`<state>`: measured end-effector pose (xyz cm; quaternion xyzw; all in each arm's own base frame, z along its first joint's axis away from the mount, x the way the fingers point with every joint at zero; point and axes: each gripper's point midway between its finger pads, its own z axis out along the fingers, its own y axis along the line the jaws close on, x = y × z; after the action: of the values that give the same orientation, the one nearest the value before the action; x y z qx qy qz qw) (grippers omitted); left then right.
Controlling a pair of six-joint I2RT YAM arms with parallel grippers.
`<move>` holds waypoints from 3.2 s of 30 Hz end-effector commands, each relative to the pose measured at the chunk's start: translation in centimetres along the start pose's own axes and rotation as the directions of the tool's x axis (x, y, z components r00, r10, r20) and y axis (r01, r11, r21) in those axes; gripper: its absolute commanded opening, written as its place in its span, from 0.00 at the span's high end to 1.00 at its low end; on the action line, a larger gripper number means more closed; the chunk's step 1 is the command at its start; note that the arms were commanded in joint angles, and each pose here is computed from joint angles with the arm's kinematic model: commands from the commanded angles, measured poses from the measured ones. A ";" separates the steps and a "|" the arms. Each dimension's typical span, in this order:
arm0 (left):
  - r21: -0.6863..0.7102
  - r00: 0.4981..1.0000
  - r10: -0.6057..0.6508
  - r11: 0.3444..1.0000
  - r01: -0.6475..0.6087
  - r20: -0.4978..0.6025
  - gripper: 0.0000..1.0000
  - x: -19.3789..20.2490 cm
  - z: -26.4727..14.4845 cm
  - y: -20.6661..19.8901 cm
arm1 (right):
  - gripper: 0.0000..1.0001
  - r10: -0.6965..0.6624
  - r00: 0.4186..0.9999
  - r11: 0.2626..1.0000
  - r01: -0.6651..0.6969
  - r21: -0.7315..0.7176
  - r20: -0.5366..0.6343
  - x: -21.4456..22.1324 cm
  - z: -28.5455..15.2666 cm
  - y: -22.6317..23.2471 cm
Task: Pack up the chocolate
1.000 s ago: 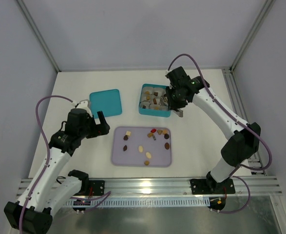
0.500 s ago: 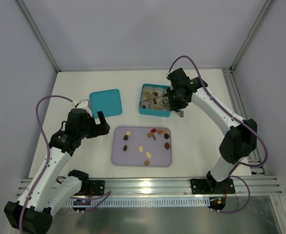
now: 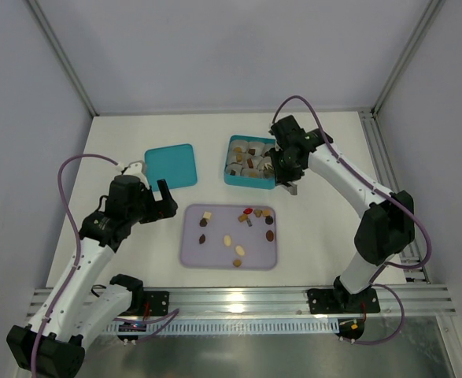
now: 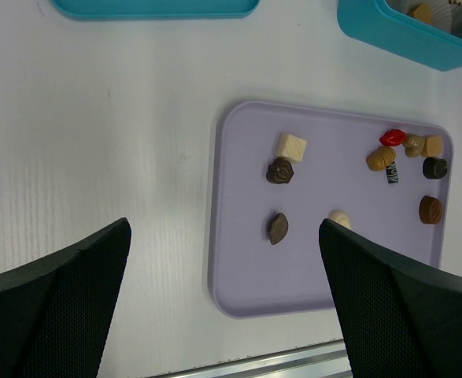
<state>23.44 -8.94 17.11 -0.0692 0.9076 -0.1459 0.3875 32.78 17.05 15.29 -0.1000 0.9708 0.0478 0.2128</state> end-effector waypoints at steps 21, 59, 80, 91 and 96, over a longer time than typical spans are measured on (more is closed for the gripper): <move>0.012 1.000 0.005 1.000 -0.005 0.021 0.00 -0.5 -0.2 -0.3 | 0.67 -0.005 0.996 1.000 0.007 -0.025 0.089 -1.3 -2.1 0.1; 0.008 1.000 0.005 1.000 -0.005 0.021 0.00 -0.5 -0.1 -0.3 | 0.63 -0.012 0.995 1.000 0.015 -0.028 0.101 -2.0 -2.7 0.2; 0.008 1.000 0.003 1.000 -0.003 0.022 0.00 -0.6 -0.2 -0.3 | 0.62 -0.015 0.995 0.999 0.018 -0.029 0.102 -2.0 -3.0 0.2; 0.009 1.000 0.006 1.000 -0.006 0.022 0.00 -0.6 -0.2 -0.3 | 0.62 -0.014 0.993 0.999 0.017 -0.028 0.115 -2.2 -3.4 0.1; 0.009 1.000 0.003 1.000 -0.003 0.022 0.00 -0.6 -0.2 -0.3 | 0.62 -0.012 0.993 0.999 0.015 -0.030 0.120 -2.3 -3.6 0.1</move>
<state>23.43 -8.97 17.11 -0.0687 0.9076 -0.1460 0.3875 32.75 17.00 15.95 -0.1076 0.9677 0.0509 0.2223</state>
